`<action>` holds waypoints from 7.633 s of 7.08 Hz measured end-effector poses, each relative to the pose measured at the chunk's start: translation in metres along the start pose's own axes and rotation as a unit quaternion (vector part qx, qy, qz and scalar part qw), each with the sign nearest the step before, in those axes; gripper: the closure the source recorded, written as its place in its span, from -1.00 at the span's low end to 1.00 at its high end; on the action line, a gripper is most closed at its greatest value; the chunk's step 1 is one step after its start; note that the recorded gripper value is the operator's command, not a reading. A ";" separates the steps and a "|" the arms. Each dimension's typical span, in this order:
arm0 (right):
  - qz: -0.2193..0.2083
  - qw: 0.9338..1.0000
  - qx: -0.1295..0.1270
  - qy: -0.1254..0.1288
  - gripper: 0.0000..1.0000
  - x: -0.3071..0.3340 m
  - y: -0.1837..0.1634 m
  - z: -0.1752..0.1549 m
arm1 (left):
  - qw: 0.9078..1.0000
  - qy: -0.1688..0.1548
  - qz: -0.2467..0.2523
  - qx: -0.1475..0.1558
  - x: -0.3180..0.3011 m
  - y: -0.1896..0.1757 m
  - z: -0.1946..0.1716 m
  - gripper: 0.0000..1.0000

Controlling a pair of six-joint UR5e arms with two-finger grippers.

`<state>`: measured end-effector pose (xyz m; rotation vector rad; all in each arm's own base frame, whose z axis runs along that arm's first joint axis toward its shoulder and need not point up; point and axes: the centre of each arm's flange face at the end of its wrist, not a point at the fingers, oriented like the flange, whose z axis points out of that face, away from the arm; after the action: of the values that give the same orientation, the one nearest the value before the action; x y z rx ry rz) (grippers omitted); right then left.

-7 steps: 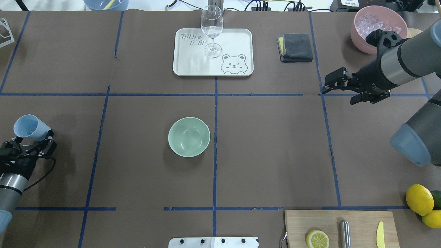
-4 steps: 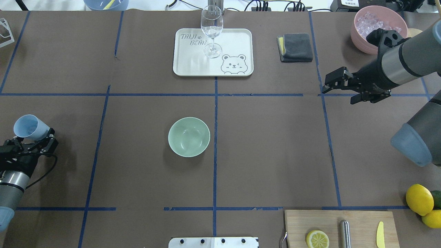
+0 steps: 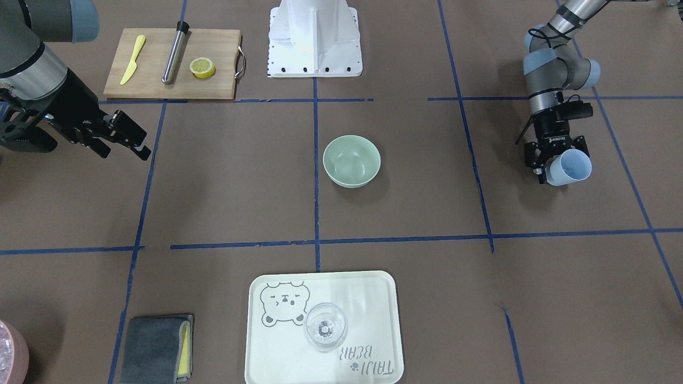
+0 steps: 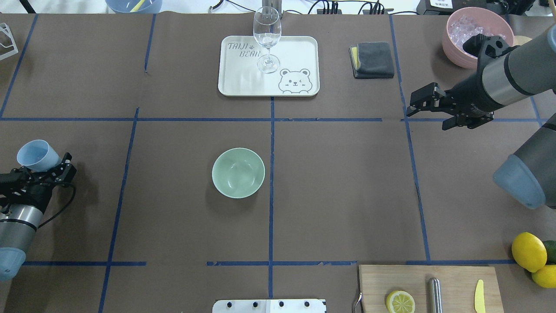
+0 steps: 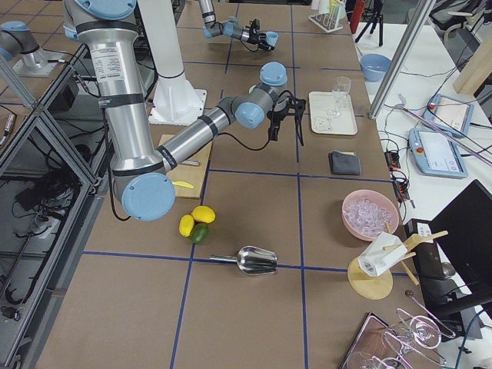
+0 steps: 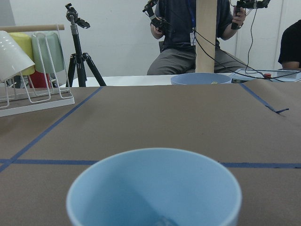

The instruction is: Pour ice into bowl

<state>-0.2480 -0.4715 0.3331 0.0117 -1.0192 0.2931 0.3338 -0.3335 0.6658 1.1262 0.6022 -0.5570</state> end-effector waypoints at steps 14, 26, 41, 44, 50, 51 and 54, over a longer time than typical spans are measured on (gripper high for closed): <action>-0.001 1.000 0.003 -0.001 -1.00 -0.001 0.000 -0.002 | 0.969 0.137 0.177 0.109 0.178 -0.120 -0.032 1.00; 0.003 1.000 0.001 -0.005 -1.00 -0.002 0.000 -0.006 | 0.815 0.106 0.569 0.031 0.406 -0.079 -0.104 1.00; 0.038 0.999 0.011 0.009 -1.00 0.018 -0.011 -0.004 | 0.597 -0.006 0.795 0.108 0.391 -0.092 -0.115 1.00; 0.038 0.999 0.013 0.003 -1.00 0.015 -0.014 -0.009 | 0.655 -0.006 0.747 0.117 0.337 -0.083 -0.109 1.00; 0.035 0.999 0.011 -0.003 -1.00 0.014 -0.011 -0.016 | 0.804 0.021 0.581 0.127 0.300 -0.091 -0.113 1.00; 0.035 0.999 0.011 -0.003 -1.00 0.014 -0.011 -0.016 | 0.833 0.035 0.538 0.122 0.300 -0.090 -0.114 1.00; 0.036 0.999 0.011 -0.003 -1.00 0.015 -0.012 -0.017 | 0.898 0.073 0.422 0.102 0.300 -0.085 -0.113 1.00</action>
<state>-0.2239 -0.4767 0.3384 -0.0043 -1.0233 0.3698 0.4726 -0.2872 0.3679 1.5006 0.1314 0.2277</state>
